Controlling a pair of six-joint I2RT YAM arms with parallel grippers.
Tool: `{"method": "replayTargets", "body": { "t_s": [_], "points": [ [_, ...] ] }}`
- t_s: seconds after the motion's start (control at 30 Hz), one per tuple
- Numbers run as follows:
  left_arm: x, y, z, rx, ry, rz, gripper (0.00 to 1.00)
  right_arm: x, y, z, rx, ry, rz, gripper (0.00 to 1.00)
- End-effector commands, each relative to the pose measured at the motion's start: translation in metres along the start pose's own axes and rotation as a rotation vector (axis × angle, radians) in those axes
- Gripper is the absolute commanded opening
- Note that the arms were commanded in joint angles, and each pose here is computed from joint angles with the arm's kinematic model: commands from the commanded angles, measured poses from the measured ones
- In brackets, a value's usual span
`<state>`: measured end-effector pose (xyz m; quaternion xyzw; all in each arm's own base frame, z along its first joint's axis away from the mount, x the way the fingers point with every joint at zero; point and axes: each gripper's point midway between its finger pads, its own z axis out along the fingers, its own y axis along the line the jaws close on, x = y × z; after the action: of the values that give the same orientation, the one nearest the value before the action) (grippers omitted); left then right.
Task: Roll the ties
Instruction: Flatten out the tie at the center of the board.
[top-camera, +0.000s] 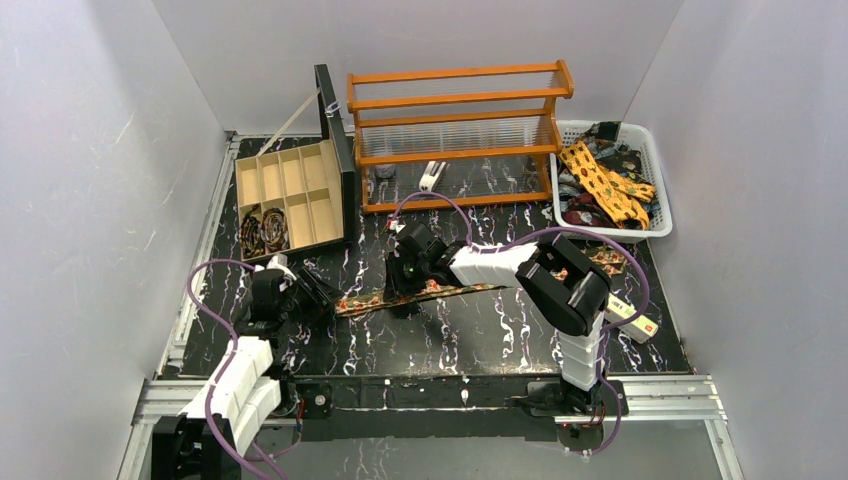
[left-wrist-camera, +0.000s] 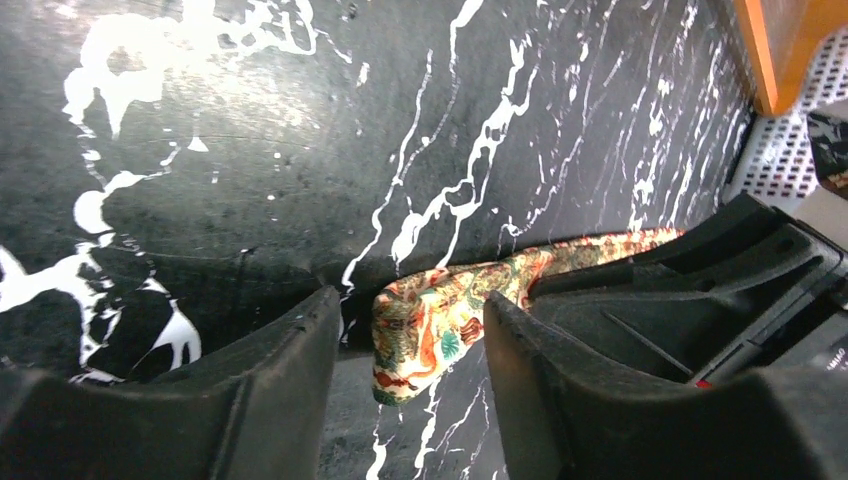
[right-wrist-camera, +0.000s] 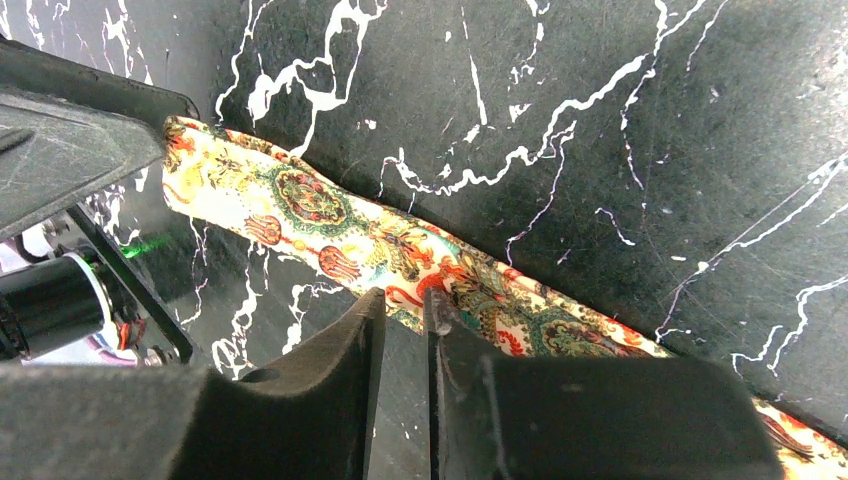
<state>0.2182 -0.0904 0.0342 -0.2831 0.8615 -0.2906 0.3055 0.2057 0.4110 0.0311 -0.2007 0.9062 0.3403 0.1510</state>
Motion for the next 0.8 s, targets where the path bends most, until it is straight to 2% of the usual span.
{"method": "replayTargets", "body": {
  "t_s": [0.0, 0.13, 0.27, 0.4, 0.53, 0.63, 0.77],
  "points": [
    [0.007, -0.014, 0.002, 0.089, 0.043, 0.027, 0.48, 0.009, -0.006, -0.005, 0.018, 0.047, -0.018, 0.29],
    [0.014, -0.009, 0.005, 0.075, 0.062, 0.035, 0.43, 0.008, -0.006, -0.005, 0.021, 0.052, -0.018, 0.29],
    [0.017, -0.006, 0.004, 0.069, 0.058, 0.027, 0.42, 0.007, -0.006, -0.005, 0.024, 0.054, -0.016, 0.29],
    [0.025, 0.006, 0.002, -0.006, 0.075, 0.008, 0.47, 0.007, -0.006, -0.005, 0.023, 0.058, -0.014, 0.29],
    [0.035, 0.02, -0.004, -0.127, 0.085, 0.045, 0.46, 0.007, -0.005, -0.003, 0.016, 0.067, -0.013, 0.29],
    [0.036, 0.024, -0.005, -0.155, 0.079, 0.056, 0.37, 0.007, -0.004, -0.003, 0.01, 0.072, -0.013, 0.29],
    [0.034, 0.023, -0.004, -0.159, 0.075, 0.059, 0.33, 0.009, -0.003, -0.002, 0.005, 0.08, -0.01, 0.29]
  ]
}}
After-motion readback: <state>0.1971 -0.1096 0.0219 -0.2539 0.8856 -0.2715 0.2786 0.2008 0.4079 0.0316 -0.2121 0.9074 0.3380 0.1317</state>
